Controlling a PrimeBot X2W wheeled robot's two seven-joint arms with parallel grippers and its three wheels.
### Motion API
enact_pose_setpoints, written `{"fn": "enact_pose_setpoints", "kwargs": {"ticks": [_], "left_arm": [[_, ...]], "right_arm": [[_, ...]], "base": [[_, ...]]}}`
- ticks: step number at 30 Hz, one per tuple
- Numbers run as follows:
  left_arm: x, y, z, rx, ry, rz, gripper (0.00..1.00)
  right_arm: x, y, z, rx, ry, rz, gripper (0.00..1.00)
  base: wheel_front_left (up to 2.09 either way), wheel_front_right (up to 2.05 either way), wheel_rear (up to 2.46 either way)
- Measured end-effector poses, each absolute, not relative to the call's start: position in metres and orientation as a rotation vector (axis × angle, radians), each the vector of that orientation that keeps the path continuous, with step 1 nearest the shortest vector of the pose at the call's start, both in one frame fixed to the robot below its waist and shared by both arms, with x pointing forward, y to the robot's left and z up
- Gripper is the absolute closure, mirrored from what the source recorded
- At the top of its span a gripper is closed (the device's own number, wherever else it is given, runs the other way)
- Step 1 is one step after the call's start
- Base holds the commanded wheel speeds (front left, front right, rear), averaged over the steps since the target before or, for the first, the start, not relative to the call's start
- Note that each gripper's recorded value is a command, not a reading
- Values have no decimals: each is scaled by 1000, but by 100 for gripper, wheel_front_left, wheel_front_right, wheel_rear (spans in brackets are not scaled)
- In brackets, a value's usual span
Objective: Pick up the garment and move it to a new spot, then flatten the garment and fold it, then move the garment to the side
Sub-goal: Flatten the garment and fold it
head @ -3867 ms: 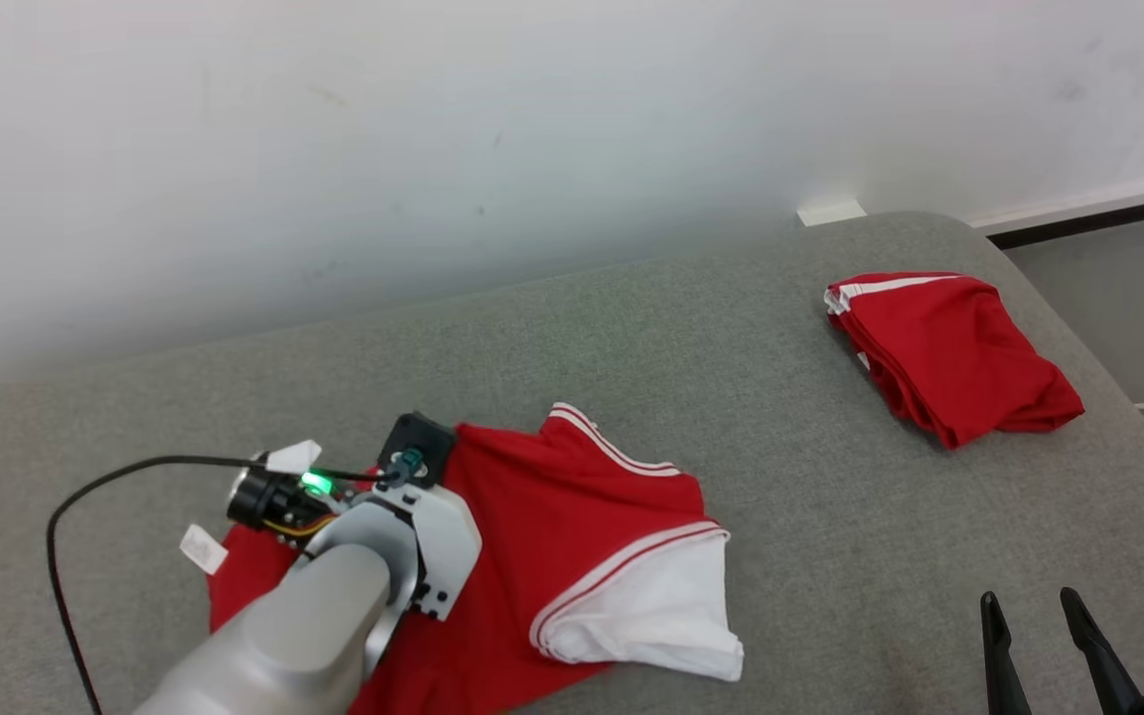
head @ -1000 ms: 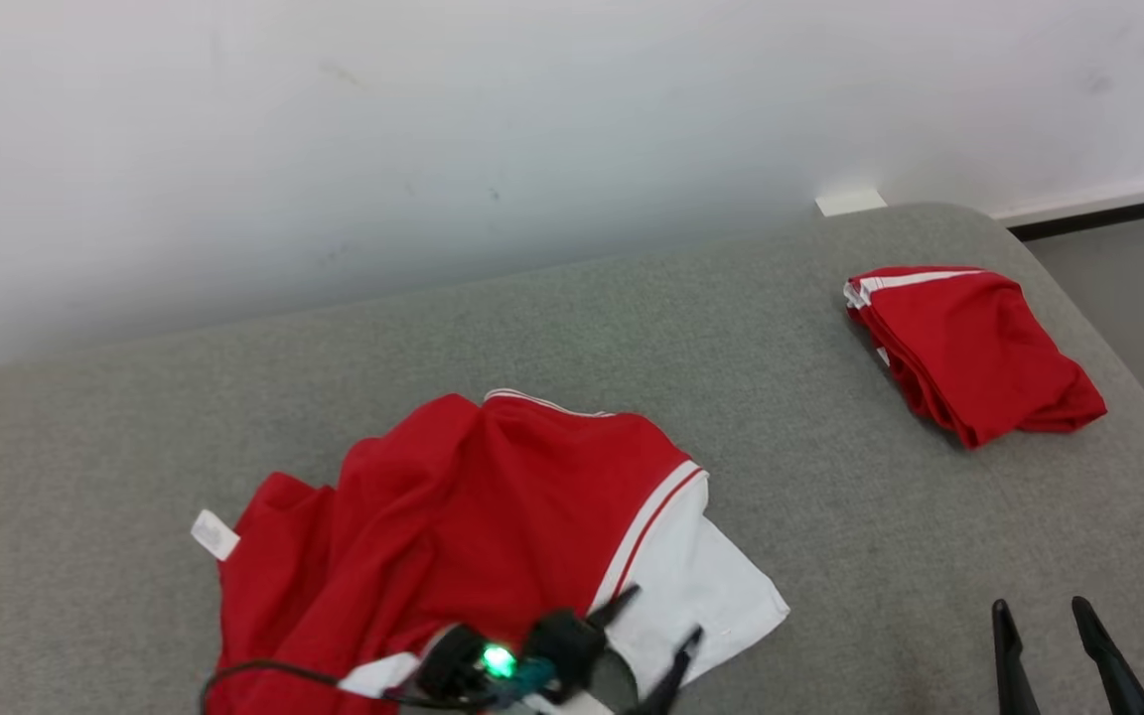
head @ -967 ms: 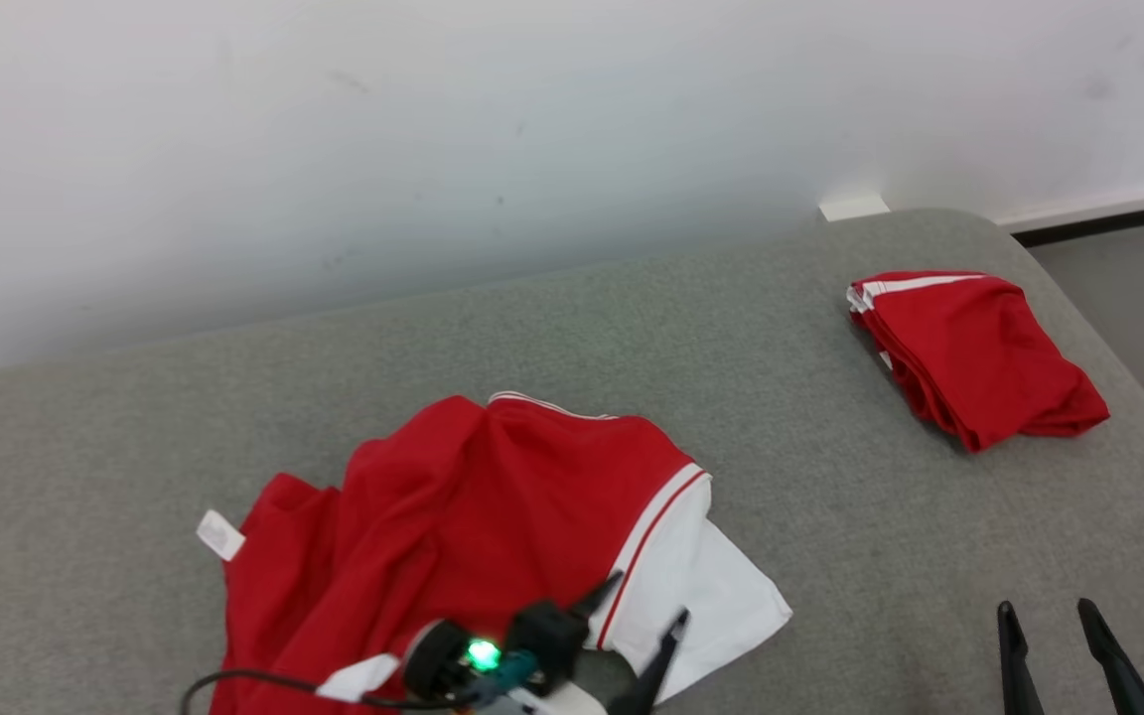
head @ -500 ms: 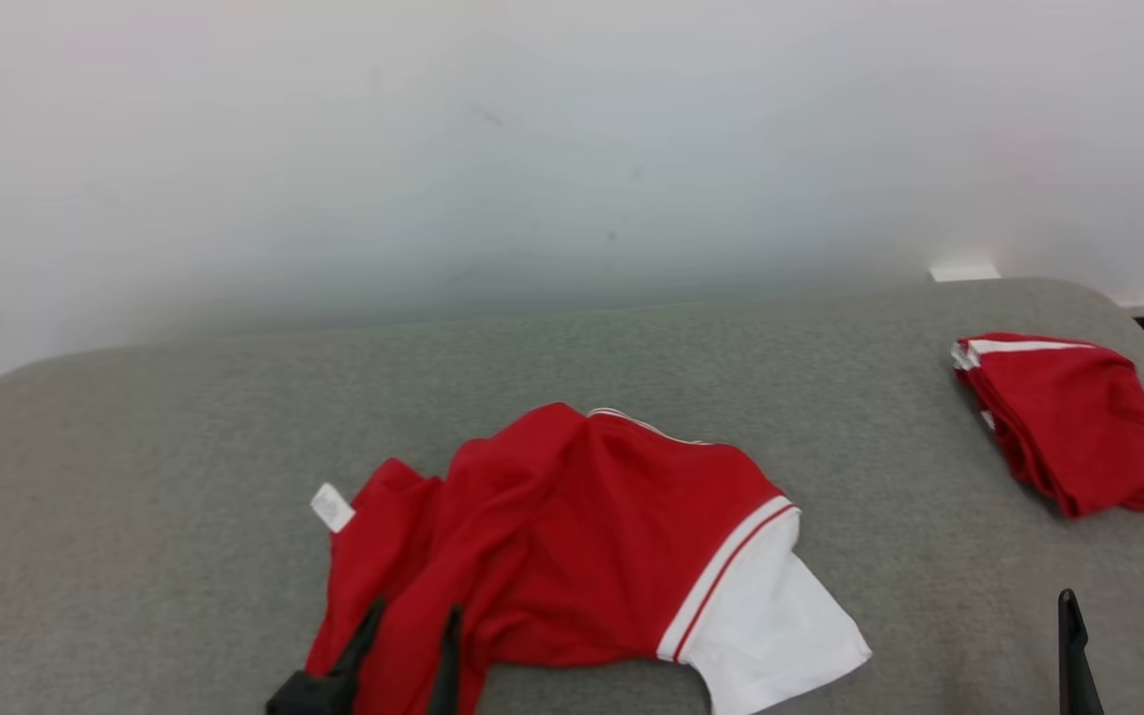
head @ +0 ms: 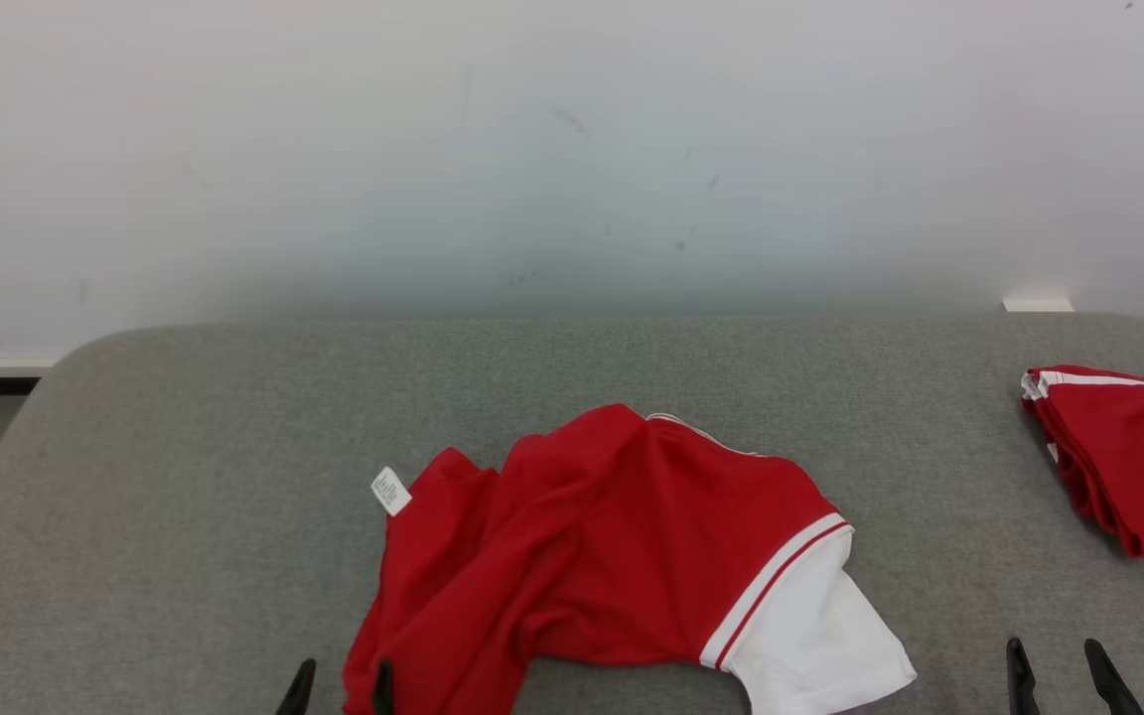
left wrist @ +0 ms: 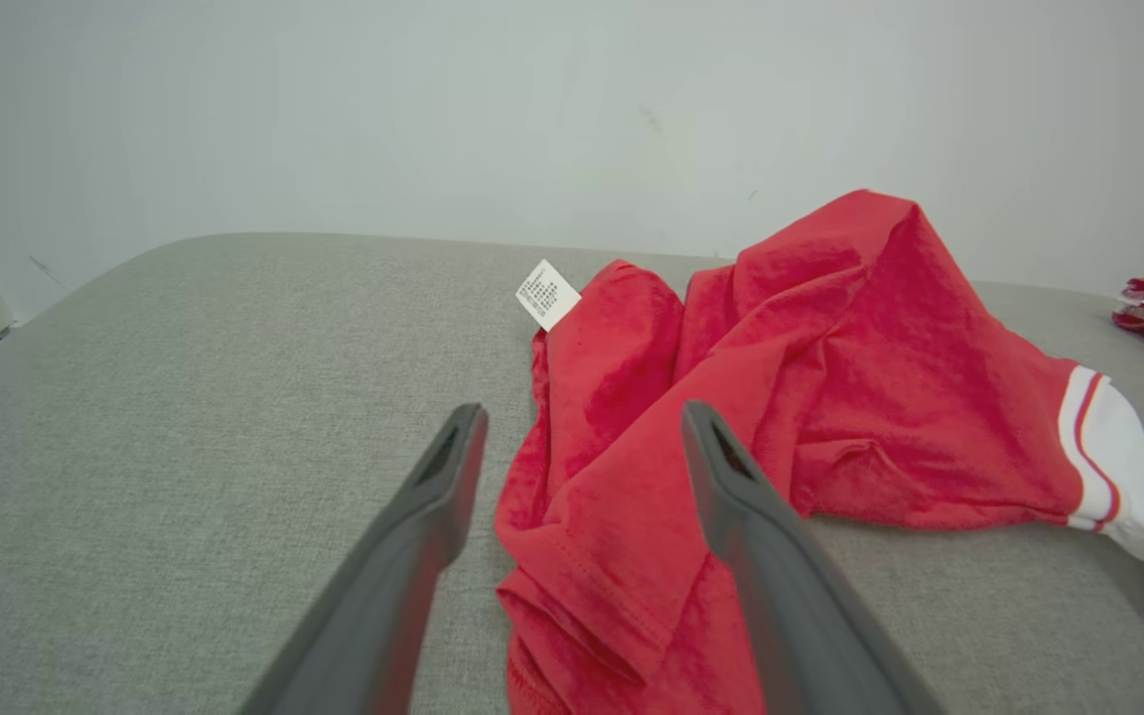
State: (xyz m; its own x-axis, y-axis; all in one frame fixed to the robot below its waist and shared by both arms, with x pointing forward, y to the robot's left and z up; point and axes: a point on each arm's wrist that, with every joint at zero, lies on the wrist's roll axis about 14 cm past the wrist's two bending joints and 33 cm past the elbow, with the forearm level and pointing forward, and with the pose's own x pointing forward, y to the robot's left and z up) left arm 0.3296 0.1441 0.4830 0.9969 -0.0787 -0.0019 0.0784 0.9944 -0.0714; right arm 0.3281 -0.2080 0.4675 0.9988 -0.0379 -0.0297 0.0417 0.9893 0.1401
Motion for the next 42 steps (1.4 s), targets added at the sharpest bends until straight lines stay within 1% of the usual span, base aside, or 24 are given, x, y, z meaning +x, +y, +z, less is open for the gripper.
{"fn": "enact_pose_setpoints", "kwargs": {"ticks": [14,18,20,22,25,30,32,36,42], "left_arm": [[333,142,481,-47,0,-110,0],[325,136,461,-27,61,-136,0],[323,129,455,-11,101,-184,0],[321,123,448,24,165,-242,0],[315,120,436,76,285,-296,0],[301,122,418,116,433,-328,0],[298,118,416,105,452,-338,0],[297,113,412,100,476,-354,0],[303,108,410,98,477,-366,0]], "right_arm": [[330,-200,468,159,27,-19,0],[341,-191,481,185,-14,7,0],[351,-181,490,198,-35,40,0],[359,-165,485,212,30,92,0],[367,-150,466,193,201,171,0],[360,-149,420,66,476,232,0],[355,-142,404,63,556,248,0],[351,-135,385,63,642,261,0],[360,-130,378,67,666,261,0]], "base": [[0,0,0],[0,0,0],[0,0,0],[0,0,0],[0,0,0],[0,0,0],[0,0,0],[0,0,0],[0,0,0]]}}
